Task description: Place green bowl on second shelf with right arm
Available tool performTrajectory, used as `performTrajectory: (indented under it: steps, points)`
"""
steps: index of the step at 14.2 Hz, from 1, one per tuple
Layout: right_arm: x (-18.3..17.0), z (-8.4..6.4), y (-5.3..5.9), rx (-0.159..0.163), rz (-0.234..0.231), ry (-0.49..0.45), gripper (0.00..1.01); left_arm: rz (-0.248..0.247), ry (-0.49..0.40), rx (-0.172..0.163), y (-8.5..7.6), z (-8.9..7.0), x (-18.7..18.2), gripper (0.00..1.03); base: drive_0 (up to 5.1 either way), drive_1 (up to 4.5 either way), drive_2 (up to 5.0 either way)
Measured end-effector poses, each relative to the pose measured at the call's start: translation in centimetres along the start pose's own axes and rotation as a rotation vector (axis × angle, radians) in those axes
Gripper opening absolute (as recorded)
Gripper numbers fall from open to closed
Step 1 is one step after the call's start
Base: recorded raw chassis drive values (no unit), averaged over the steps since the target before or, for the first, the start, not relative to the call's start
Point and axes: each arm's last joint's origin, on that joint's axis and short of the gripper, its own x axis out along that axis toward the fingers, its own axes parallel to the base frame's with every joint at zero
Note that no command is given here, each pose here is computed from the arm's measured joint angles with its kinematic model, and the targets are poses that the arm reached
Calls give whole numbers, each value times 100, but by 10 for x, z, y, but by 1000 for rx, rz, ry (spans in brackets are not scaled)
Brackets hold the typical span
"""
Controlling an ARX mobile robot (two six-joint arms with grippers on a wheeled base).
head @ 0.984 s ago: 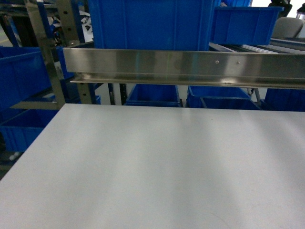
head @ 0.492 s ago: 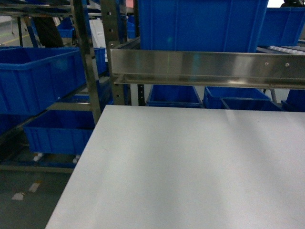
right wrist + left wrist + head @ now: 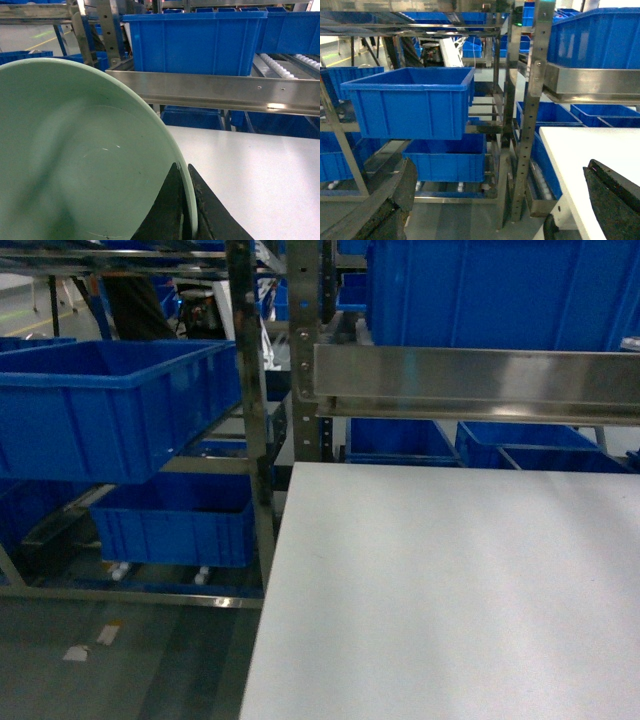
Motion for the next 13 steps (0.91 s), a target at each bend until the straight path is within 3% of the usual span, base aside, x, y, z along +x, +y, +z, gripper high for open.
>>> performTrajectory:
  steps: [13]
  points:
    - [0,0,0,-1,0,-2,2,0,2,0,0,0,0,98,-502,244,244]
